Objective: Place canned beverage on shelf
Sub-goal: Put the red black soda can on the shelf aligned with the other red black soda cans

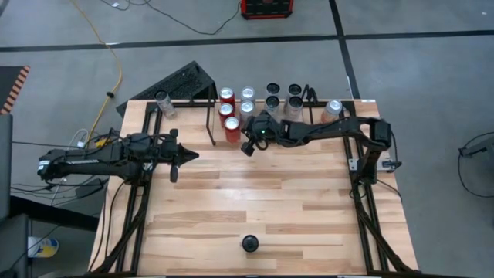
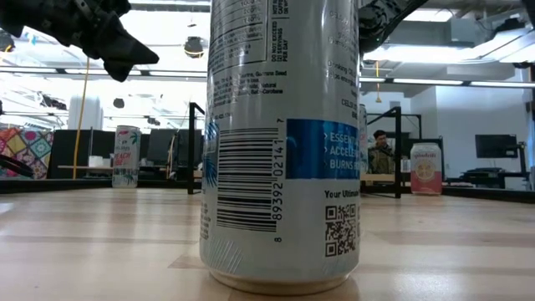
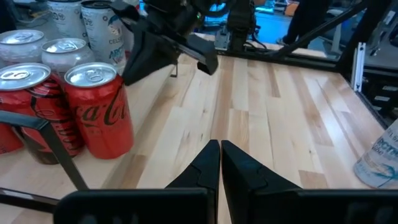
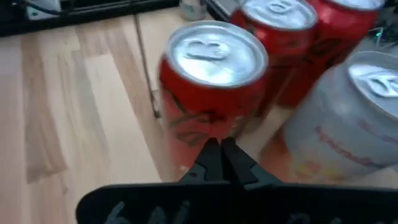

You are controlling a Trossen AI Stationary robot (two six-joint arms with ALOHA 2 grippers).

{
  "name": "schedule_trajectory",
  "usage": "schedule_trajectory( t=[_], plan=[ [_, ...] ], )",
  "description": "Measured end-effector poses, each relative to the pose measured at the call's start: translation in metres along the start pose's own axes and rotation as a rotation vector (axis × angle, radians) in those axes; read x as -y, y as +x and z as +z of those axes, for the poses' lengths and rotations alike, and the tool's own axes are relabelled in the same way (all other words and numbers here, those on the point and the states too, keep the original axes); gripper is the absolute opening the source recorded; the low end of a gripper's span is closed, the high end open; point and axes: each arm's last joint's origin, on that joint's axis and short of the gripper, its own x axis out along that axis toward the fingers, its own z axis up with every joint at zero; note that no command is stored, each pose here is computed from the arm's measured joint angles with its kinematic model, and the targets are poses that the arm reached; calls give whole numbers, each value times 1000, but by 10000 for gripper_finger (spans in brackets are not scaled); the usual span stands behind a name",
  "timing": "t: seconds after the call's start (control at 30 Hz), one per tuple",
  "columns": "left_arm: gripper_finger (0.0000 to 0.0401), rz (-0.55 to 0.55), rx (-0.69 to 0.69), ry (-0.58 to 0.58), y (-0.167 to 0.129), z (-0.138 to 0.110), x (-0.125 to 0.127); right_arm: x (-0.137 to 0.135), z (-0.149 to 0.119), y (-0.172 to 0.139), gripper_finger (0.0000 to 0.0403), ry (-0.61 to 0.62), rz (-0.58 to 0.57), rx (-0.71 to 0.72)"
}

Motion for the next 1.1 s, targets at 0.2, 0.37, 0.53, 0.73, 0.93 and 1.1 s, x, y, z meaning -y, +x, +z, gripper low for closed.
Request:
schedule_trajectory(
  t=[0.2, 0.37, 0.53, 0.73, 0.93, 1.1],
  plan=[
    [0, -10, -10, 7, 0, -1, 0, -4, 8, 8, 0, -17, 0, -25],
    [0, -8, -13, 24, 0, -1, 0, -4, 18, 6, 0, -25, 1, -15],
    [0, -7, -13, 27, 0, -1, 0, -2, 23, 5, 0, -34, -6, -17],
    [0, -7, -13, 27, 0, -1, 0, 2, 24, 6, 0, -39, -14, -16],
    [0, -8, -13, 24, 0, -1, 0, 2, 26, 6, 0, -53, -11, 3],
    [0, -8, -13, 23, 0, -1, 0, 2, 26, 6, 0, -52, -11, 5]
  ],
)
